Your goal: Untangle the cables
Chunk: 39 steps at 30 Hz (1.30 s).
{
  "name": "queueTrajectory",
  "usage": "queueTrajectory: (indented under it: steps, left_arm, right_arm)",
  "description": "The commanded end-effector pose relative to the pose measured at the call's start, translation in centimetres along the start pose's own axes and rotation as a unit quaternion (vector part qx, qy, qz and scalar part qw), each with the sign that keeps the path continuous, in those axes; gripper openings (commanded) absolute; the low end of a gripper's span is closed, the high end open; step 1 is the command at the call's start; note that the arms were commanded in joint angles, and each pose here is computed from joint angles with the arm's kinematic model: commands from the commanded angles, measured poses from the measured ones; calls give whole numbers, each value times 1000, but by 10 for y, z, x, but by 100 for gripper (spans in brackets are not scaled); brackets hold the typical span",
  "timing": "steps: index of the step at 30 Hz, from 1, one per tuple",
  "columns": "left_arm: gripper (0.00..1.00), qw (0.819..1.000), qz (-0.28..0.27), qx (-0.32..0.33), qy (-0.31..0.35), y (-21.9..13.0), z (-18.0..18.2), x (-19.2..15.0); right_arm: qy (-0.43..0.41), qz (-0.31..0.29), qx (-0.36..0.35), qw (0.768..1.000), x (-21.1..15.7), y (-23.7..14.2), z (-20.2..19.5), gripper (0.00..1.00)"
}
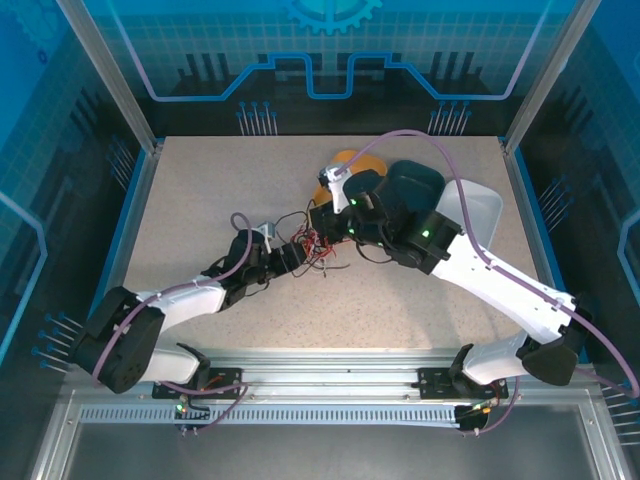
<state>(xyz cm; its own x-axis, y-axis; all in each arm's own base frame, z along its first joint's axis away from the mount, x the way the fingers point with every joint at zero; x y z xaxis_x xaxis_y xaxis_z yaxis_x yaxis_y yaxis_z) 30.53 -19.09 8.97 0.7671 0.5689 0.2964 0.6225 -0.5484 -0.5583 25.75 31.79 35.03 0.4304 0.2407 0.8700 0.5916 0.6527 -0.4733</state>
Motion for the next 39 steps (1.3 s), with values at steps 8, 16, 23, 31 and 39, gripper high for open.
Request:
queueTrajectory:
  steps: [8,16,23,31,39]
  left_arm:
    - [58,999,-40,2,-19,6,-7,17]
    - [52,998,-57,-4,-28,8,-12,25]
    - [49,998,-62,0,-25,5,-13,26]
    - [49,997,-67,2,-24,0,-10,26]
    - [63,997,-78,-5,-6,-21,-21,30]
  right_arm:
    - [-35,-72,-20,997,61,-50,-7,0]
    - [-36,-81,-37,995,73,-59,-16,0]
    - [-54,-99,-41,993,95,-80,-18,0]
    - [-64,-114,-48,990,107,-92,-18,0]
    - [-59,-108,-117,986,102,-107,-50,0]
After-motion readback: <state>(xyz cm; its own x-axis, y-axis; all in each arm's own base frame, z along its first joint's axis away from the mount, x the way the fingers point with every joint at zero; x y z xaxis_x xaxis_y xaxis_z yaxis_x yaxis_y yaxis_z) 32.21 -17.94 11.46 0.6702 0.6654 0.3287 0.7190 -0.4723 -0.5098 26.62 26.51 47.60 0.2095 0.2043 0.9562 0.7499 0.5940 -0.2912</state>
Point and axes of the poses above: each hand's point on the last joint's axis, 136 mm out from that joint toward the fingers, its own y axis out along the fingers, its own z axis along the line the jaws close on, x = y × z, the point moved 1 cm from there along -y, back along the fingers, and after that the axes turned 10 degrees about -y, right-handed, at the moved point
